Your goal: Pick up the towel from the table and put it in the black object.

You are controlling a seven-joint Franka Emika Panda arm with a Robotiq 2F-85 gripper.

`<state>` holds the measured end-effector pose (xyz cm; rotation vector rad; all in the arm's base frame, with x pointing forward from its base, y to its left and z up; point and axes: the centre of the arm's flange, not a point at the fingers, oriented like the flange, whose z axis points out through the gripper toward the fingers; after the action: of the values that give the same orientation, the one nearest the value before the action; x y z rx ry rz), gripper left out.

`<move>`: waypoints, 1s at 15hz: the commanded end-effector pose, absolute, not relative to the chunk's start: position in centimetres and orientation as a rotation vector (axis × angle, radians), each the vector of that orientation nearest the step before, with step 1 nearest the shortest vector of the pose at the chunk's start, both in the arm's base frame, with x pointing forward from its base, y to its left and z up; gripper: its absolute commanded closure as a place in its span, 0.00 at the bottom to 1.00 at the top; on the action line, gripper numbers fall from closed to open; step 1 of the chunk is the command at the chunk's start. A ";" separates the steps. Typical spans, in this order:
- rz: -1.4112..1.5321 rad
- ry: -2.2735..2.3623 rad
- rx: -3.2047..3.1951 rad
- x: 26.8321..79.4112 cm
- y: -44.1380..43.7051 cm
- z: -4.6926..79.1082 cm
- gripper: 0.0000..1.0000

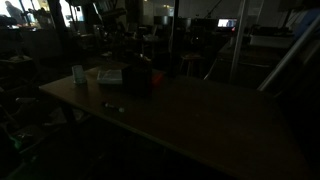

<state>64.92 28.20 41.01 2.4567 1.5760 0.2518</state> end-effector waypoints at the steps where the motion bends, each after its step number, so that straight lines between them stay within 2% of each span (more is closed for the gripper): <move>1: 0.267 1.589 2.452 68.7 28.6 37.5 0.00; 8: 0.145 1.586 2.524 71.6 28.1 27.8 0.00; 15: 0.045 1.578 2.591 72.1 26.9 21.2 0.00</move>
<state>70.29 26.86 22.06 2.5644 1.5645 0.0410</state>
